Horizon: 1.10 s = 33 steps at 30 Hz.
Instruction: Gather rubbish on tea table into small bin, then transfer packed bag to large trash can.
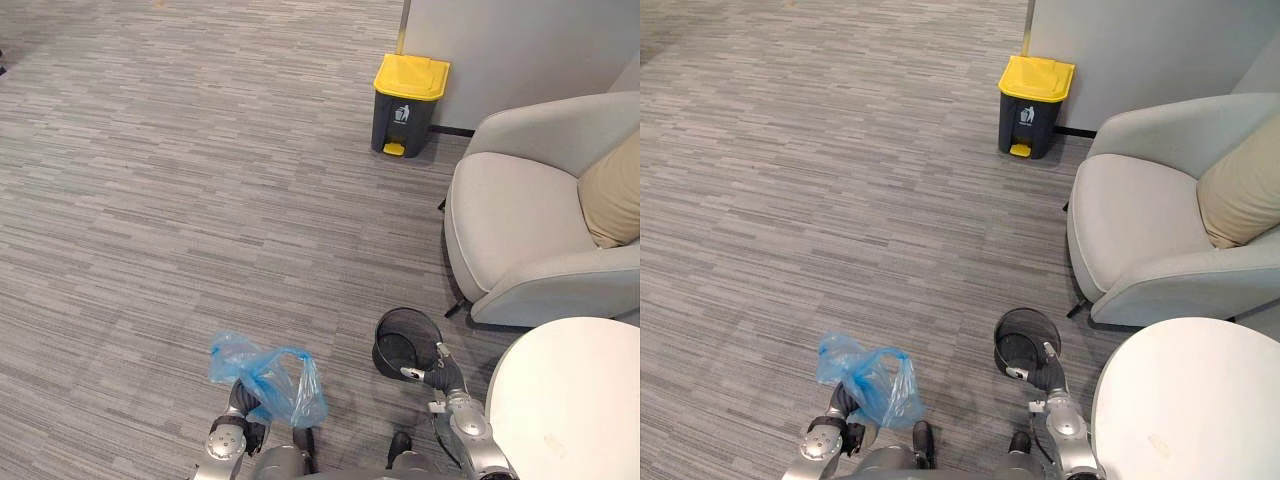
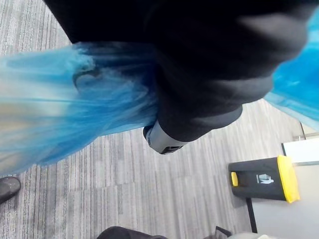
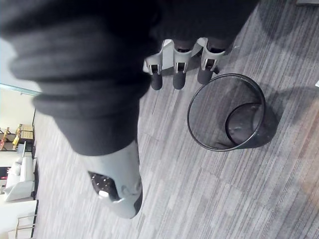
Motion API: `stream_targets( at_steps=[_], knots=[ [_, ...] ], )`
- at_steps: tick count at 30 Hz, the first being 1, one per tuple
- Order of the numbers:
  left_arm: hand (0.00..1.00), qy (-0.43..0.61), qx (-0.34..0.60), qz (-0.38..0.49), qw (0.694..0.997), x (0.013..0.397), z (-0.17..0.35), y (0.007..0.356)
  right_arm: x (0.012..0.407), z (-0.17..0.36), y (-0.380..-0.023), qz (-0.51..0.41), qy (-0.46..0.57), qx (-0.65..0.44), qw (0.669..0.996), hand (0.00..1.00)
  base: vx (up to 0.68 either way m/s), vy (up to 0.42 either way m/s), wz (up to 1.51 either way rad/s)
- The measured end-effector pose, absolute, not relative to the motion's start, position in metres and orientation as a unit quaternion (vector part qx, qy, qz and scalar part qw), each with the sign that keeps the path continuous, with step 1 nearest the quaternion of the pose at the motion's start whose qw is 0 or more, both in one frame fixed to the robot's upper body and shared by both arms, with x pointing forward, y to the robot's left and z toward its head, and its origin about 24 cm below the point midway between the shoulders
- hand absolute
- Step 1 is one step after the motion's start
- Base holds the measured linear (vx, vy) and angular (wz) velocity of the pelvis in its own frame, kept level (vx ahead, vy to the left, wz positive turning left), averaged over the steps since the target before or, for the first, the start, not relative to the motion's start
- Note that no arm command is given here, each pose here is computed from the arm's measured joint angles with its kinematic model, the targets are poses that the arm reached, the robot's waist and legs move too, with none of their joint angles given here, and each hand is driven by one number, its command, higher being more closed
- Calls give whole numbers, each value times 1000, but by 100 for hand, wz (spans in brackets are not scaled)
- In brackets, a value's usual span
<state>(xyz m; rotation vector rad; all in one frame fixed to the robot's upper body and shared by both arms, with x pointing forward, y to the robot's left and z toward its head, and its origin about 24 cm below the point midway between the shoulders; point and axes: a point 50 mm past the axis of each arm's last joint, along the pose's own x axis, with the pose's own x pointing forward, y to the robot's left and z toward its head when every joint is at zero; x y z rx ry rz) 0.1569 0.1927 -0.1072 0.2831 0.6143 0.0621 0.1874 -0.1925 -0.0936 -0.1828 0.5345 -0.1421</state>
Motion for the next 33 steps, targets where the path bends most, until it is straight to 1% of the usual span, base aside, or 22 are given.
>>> stream_targets(
  at_steps=[4,9,12,14,16,19,23,25,30,33],
  knots=[
    [100,308,144,41,939,149,-108,201,181,-96,-200,-86,274,-87,954,0,174,65,54],
    [100,282,154,56,945,158,-97,213,179,-99,-200,-78,283,-87,952,0,251,-56,50],
    [100,279,151,60,946,160,-96,214,172,-102,-204,-82,293,-91,948,0,334,-177,59],
    [100,274,144,57,949,164,-95,208,159,-106,-214,-96,308,-93,942,0,373,-235,63],
    [100,268,140,57,952,167,-93,205,156,-106,-219,-109,310,-90,940,0,400,-203,38],
    [100,253,125,61,957,169,-88,199,154,-103,-215,-107,300,-85,944,0,414,-185,20],
    [100,228,108,63,966,168,-79,190,171,-84,-210,-106,246,-75,961,0,264,-33,-56],
    [100,226,107,64,966,168,-78,189,174,-83,-208,-106,243,-72,962,0,189,91,-72],
    [100,233,100,67,965,166,-81,188,171,-89,-213,-112,260,-77,956,0,306,278,-90],
    [100,254,105,72,959,164,-89,194,163,-100,-205,-106,293,-68,948,0,374,332,-65]
  ],
)
